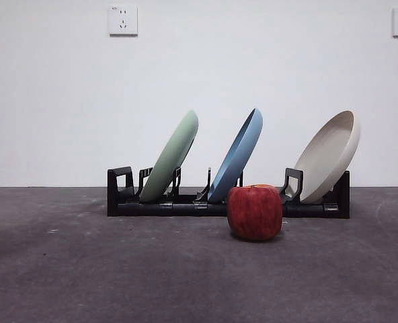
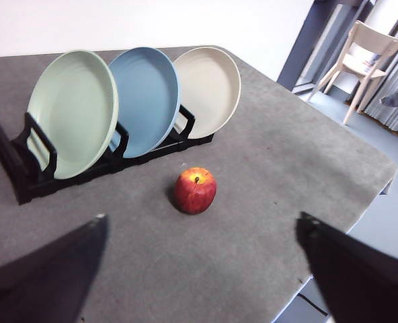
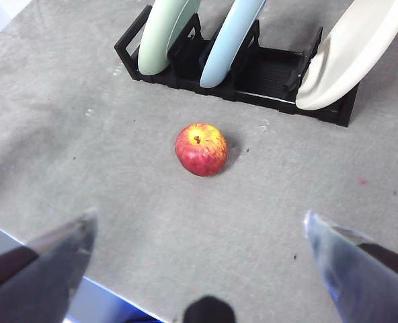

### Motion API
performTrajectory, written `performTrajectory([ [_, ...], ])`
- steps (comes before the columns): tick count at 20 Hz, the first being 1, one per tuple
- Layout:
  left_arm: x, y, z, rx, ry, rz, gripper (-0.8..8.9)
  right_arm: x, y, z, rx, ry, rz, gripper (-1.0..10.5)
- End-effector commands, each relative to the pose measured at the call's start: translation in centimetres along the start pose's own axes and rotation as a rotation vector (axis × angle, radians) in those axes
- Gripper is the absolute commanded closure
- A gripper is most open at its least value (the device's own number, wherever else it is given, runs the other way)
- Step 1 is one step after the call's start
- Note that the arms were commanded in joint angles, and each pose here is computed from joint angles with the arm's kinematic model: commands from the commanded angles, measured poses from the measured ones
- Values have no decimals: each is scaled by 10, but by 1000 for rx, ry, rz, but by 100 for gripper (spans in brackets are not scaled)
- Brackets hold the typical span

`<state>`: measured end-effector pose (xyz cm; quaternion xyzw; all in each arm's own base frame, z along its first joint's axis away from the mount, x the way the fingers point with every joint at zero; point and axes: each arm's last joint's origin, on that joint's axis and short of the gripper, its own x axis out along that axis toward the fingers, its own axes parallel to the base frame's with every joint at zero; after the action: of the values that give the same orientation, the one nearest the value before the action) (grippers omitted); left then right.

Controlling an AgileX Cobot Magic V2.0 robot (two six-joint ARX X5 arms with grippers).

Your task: Take the green plate from the plate rack,put the plate on the table,take the apple from the table,put the apple in the plate

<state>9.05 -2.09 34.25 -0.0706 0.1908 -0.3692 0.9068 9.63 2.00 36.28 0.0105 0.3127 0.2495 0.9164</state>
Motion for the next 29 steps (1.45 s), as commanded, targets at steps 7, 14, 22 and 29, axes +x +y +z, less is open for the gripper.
performTrajectory([
  [7,55,25,40,81,-31,5,94,0,0,1,-2,-2,1,257],
  [14,174,45,51,137,25,39,95,1,0,1,0,3,4,257],
  [22,289,65,58,187,74,95,95,2,-1,1,3,5,5,257],
  [29,342,83,38,168,160,134,95,2,0,1,15,11,6,258],
])
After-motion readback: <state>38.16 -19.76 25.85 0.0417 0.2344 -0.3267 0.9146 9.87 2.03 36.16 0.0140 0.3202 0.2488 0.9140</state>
